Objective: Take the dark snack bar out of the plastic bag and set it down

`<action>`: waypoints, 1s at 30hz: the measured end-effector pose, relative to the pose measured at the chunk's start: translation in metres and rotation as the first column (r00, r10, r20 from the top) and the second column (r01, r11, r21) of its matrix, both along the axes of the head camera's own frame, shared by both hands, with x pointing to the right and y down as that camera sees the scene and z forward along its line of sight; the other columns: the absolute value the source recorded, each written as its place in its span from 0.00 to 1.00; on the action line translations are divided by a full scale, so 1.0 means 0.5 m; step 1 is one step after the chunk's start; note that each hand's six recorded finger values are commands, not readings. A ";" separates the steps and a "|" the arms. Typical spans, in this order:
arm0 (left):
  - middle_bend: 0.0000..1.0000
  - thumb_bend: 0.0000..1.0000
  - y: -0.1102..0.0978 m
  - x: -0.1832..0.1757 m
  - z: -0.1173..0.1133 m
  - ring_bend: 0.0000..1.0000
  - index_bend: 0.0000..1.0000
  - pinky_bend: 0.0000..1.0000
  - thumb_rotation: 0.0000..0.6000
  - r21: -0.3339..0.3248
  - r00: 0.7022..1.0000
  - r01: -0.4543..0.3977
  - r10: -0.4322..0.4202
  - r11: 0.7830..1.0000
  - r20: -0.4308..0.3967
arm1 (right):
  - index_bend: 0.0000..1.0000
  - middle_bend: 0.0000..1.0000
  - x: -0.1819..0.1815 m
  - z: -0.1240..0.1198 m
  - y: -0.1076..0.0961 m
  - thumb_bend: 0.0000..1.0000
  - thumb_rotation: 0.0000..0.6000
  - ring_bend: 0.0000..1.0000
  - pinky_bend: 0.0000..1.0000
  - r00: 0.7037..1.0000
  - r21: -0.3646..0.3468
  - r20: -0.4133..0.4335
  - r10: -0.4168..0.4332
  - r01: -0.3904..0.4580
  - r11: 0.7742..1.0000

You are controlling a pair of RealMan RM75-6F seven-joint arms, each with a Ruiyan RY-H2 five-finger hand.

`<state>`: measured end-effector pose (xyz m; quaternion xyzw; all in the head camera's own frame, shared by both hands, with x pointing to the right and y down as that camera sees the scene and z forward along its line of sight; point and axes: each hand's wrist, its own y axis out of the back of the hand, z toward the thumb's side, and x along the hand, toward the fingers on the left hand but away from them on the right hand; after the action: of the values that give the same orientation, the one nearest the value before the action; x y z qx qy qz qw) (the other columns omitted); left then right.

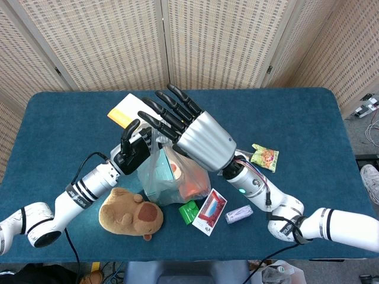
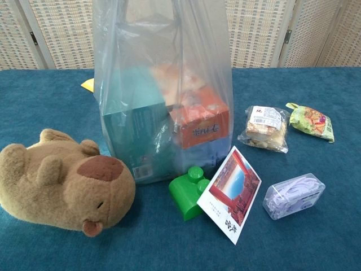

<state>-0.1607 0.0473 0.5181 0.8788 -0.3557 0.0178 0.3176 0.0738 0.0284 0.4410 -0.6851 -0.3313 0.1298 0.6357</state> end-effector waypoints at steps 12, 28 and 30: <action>0.27 0.22 -0.001 -0.004 -0.008 0.29 0.10 0.27 0.14 -0.055 0.998 0.026 -0.029 0.998 -0.055 | 0.00 0.02 0.076 -0.017 0.021 0.00 1.00 0.00 0.03 1.000 0.029 -0.009 0.027 -0.026 0.999; 0.43 0.22 0.002 -0.031 -0.031 0.53 0.30 0.65 0.94 -0.128 0.992 0.045 -0.059 0.991 -0.112 | 0.00 0.03 0.305 -0.013 0.056 0.00 1.00 0.00 0.03 0.967 -0.003 -0.139 0.214 -0.216 0.976; 0.46 0.22 0.003 -0.032 -0.031 0.57 0.33 0.70 1.00 -0.136 0.991 0.050 -0.066 0.989 -0.112 | 0.00 0.04 0.337 0.005 0.070 0.00 1.00 0.00 0.03 0.957 -0.043 -0.184 0.226 -0.237 0.970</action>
<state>-0.1767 0.0487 0.5024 0.8444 -0.3600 -0.0191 0.3961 0.2425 0.0635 0.4436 -0.6473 -0.3470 0.2744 0.6207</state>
